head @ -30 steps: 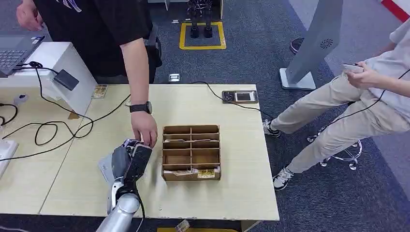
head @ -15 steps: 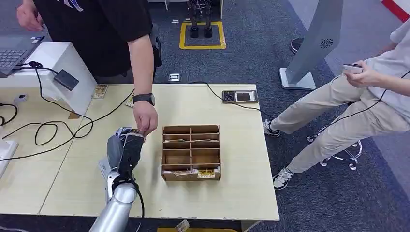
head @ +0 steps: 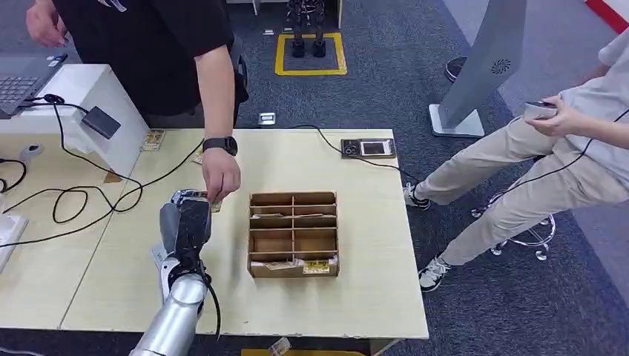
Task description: Pass the card to the sensor for recognition and then transmit it.
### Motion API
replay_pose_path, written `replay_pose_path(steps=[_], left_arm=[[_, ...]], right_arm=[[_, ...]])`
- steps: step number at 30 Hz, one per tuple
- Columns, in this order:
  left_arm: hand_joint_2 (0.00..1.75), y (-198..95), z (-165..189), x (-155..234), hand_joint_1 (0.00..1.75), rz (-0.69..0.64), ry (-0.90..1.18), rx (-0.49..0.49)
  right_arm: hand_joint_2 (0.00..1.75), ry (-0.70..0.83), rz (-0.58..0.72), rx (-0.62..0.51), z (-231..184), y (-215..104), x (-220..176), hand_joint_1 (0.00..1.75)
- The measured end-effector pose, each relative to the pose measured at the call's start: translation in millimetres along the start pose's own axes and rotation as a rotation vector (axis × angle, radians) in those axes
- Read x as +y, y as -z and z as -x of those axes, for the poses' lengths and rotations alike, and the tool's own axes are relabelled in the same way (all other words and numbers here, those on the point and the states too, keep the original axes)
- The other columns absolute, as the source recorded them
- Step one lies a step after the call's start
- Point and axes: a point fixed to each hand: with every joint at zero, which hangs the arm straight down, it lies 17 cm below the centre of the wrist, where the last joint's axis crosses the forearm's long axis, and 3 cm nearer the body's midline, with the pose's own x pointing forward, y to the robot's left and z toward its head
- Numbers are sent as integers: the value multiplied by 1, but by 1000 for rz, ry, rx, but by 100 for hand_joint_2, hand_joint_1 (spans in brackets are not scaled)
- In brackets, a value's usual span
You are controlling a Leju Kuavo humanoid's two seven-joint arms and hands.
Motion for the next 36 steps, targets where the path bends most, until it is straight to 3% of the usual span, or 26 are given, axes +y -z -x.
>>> replay_pose_path(steps=[6, 7, 14, 15, 23, 24, 32, 36], left_arm=[[175, 3, -3, 1, 175, -7, -5, -4], [175, 3, -2, 2, 3, -11, -12, -2], [175, 4, -3, 12, 0, -65, -50, -6], [0, 4, -4, 12, 0, -67, -53, -10], [0, 7, 1, 26, 0, -118, -99, 0], [175, 7, 2, 29, 0, -131, -106, 1], [175, -2, 4, 50, 0, -209, -227, 20], [175, -13, -14, 63, 0, -219, -358, -26]], right_arm=[[175, -8, 3, -3, 0, 0, 0, 0], [175, -7, 4, -3, 0, 0, -1, 0], [175, 0, 3, 3, 0, 0, 0, 0], [175, 0, 3, 3, 0, 0, 0, 0], [175, 2, 4, 4, 1, 0, 0, 0], [175, 2, 5, 5, 1, 0, 0, 0], [175, 21, 16, 14, 3, 1, -3, 0], [175, 36, 15, 16, 5, 1, -3, 0]])
